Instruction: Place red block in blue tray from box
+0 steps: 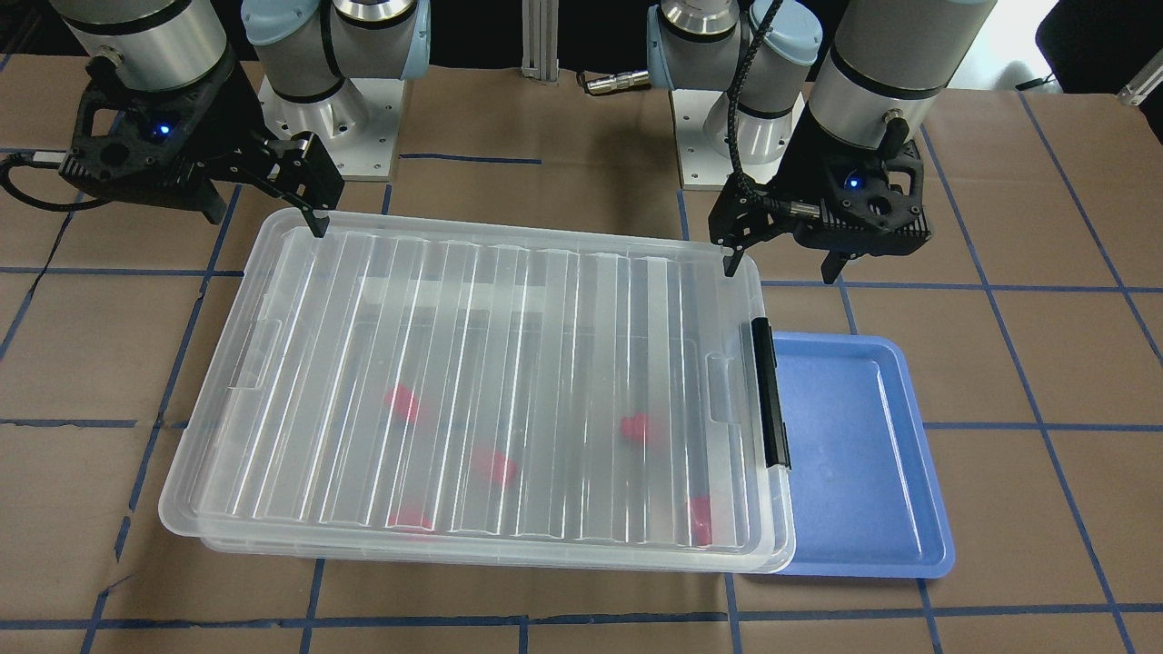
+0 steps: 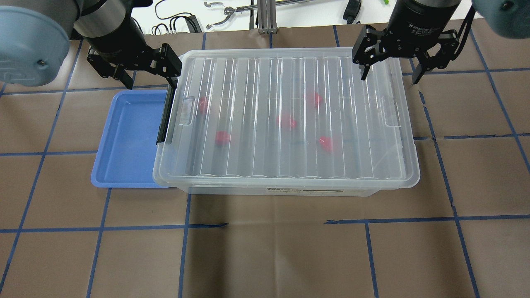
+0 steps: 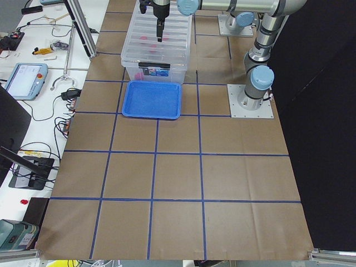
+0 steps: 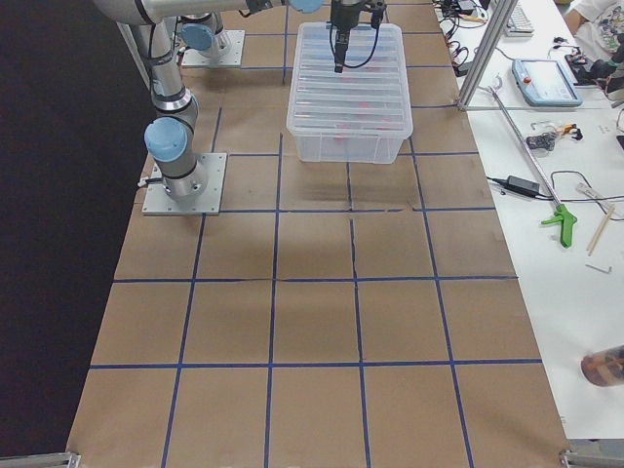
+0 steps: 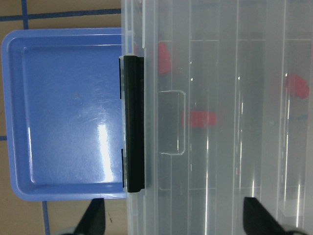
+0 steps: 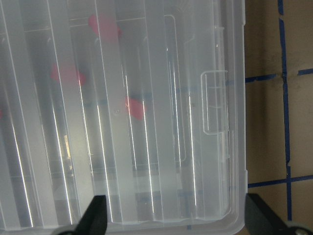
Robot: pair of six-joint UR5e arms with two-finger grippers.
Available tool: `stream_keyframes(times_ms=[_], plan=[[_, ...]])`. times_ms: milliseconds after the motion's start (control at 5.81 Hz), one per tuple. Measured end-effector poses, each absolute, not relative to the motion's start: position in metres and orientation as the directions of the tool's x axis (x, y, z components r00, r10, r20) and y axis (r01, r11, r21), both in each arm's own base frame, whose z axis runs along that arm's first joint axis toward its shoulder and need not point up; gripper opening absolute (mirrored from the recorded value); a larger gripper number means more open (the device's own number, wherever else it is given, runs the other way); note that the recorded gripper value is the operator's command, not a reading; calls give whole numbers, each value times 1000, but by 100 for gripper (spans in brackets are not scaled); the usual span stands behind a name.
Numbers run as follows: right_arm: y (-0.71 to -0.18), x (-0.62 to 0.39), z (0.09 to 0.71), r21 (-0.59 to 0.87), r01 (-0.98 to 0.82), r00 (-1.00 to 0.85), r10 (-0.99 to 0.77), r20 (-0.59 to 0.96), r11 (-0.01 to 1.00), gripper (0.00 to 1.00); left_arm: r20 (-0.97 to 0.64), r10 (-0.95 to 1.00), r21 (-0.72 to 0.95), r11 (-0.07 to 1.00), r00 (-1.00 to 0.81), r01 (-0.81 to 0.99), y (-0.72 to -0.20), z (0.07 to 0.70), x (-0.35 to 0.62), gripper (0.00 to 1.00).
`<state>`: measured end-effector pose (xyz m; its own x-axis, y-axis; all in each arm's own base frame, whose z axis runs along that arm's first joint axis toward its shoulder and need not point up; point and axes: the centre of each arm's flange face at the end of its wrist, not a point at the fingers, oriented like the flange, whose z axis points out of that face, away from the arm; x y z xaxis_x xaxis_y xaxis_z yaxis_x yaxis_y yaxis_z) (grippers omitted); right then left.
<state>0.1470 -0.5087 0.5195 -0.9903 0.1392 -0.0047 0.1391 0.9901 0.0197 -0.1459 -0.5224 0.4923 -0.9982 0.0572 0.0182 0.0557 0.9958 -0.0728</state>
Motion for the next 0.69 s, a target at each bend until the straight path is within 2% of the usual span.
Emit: stream_keyframes(times_ms=[344, 688], plan=[[-514, 128, 520, 14, 142, -990, 142, 4, 990, 100, 18, 57, -72, 996, -998, 56, -523, 492, -146, 98], [-527, 50, 515, 24, 149, -989, 149, 3, 988, 100, 18, 58, -72, 996, -998, 57, -523, 492, -146, 98]])
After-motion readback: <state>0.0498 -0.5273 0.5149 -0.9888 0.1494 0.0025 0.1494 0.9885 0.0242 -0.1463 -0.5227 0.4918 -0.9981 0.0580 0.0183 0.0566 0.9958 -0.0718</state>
